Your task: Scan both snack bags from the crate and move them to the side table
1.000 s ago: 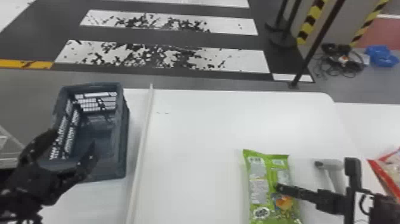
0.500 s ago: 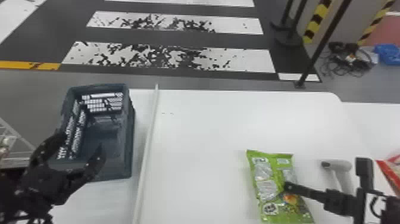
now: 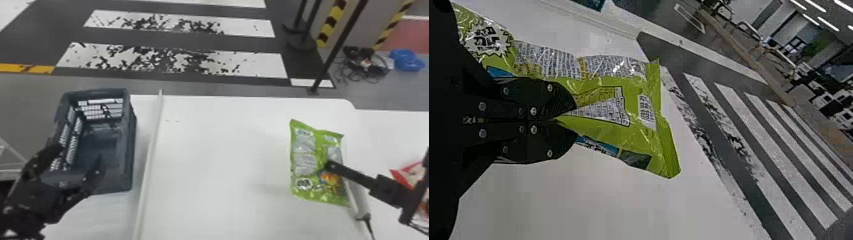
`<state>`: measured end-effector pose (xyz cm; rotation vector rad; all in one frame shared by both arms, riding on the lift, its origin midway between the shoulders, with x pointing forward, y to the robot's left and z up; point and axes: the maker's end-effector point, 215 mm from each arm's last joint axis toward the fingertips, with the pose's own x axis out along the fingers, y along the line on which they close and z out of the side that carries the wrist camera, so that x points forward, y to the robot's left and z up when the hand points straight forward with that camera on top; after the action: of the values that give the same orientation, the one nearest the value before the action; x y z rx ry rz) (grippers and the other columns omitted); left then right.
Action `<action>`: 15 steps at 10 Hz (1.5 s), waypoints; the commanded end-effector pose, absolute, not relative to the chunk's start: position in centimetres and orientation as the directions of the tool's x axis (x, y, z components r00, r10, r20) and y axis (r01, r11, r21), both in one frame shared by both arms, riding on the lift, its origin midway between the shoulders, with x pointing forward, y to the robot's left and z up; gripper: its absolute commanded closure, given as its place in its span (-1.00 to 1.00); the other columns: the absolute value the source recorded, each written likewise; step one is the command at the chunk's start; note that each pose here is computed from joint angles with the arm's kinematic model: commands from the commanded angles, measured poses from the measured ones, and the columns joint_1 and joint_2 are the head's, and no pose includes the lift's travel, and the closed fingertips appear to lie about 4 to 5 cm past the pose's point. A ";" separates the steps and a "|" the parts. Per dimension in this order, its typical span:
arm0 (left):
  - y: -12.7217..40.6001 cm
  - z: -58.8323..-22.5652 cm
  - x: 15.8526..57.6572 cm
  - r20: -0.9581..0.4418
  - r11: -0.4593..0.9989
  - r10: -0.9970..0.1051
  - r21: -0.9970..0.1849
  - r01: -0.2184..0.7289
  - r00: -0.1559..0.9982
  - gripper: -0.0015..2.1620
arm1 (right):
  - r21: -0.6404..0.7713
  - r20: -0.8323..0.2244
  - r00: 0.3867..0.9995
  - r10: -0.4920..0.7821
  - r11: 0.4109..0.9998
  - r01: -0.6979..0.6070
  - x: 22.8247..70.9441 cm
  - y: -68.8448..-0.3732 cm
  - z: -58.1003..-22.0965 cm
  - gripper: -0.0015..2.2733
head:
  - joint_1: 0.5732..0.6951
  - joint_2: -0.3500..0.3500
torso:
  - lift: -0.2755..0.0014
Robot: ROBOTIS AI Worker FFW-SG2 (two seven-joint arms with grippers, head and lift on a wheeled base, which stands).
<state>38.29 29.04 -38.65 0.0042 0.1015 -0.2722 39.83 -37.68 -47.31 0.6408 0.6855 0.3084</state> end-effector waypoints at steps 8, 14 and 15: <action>29.0 -40.0 36.9 -0.138 0.963 -0.268 0.003 0.271 0.954 -0.93 | 0.318 -0.512 0.783 -0.353 0.769 0.555 41.3 -65.4 -48.6 0.98 | 1.00 -1.00 | 0.78; 28.6 -38.9 36.6 -0.101 0.957 -0.285 0.016 0.288 0.953 -0.93 | 0.151 -0.393 0.576 -0.717 0.567 0.810 36.6 -78.0 -48.5 0.98 | 1.00 -1.00 | 0.78; 28.7 -38.7 36.4 -0.092 0.958 -0.285 0.018 0.287 0.954 -0.93 | 0.143 -0.328 0.575 -0.749 0.562 0.814 37.6 -78.6 -47.0 0.98 | 1.00 -1.00 | 0.78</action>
<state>36.54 28.62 -38.75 0.0311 0.0926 -0.2916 37.06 -78.38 -47.63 0.3118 0.2704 -0.9287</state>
